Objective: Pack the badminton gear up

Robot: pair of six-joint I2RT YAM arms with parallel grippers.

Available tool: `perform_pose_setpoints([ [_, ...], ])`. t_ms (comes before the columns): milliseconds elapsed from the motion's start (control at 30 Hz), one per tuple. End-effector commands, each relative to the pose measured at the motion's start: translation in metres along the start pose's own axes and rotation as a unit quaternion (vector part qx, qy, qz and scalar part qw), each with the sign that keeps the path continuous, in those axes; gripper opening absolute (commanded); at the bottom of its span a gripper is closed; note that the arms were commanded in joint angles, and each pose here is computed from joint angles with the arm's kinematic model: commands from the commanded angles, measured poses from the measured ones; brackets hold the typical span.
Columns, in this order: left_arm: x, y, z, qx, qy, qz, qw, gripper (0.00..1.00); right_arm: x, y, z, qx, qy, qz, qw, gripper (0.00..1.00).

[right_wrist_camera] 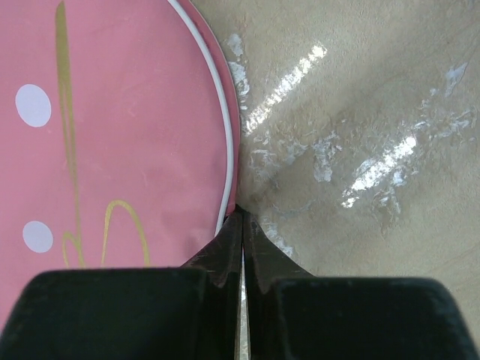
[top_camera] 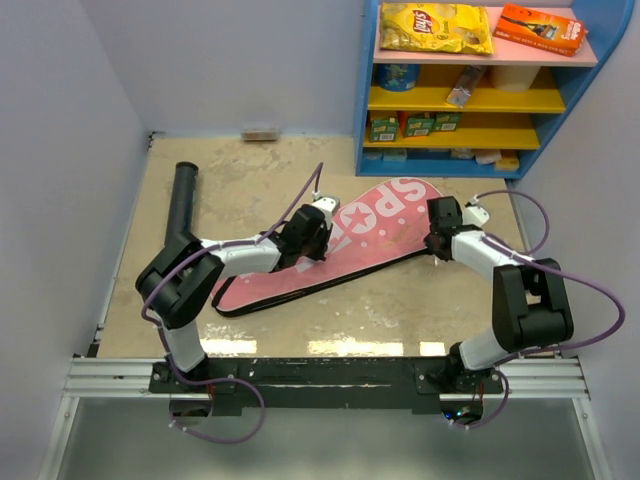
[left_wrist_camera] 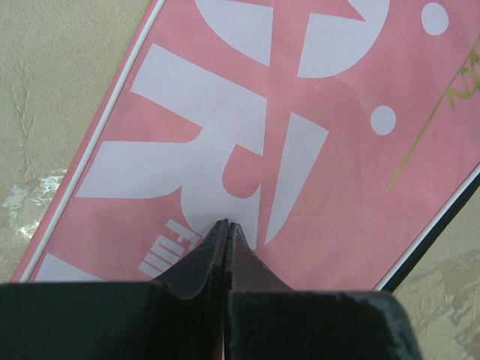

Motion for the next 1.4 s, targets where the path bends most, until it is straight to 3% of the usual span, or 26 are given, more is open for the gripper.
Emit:
perform_pose_setpoints([
  [0, 0.012, 0.009, 0.004, -0.014, -0.005, 0.005, 1.000, 0.00, -0.006, 0.007, -0.002, 0.015, -0.031, 0.009, 0.999, 0.00],
  [267, 0.028, 0.024, 0.008, -0.030, -0.006, 0.021, 0.999, 0.00, -0.017, 0.020, -0.003, 0.014, -0.079, 0.021, 0.997, 0.00],
  [567, 0.033, 0.033, 0.011, -0.037, -0.001, 0.029, 0.999, 0.00, -0.057, 0.038, 0.038, -0.011, -0.146, 0.022, 0.989, 0.00],
  [1133, 0.034, 0.031, 0.008, -0.036, 0.008, 0.027, 0.999, 0.00, -0.139, 0.137, 0.108, -0.103, -0.282, 0.084, 0.950, 0.00],
  [1367, 0.034, 0.030, 0.007, -0.038, 0.012, 0.027, 0.999, 0.00, -0.146, 0.130, 0.093, -0.109, -0.250, 0.059, 0.960, 0.00],
])
Point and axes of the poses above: each gripper's point midway between its finger pads, its own x axis out along the fingers, its own z axis along the line the jaws close on, y = z × x, the point moved 9 cm from there along -x, back along the fingers, and after that the axes turned 14 degrees about -x, right-handed, at the moved point
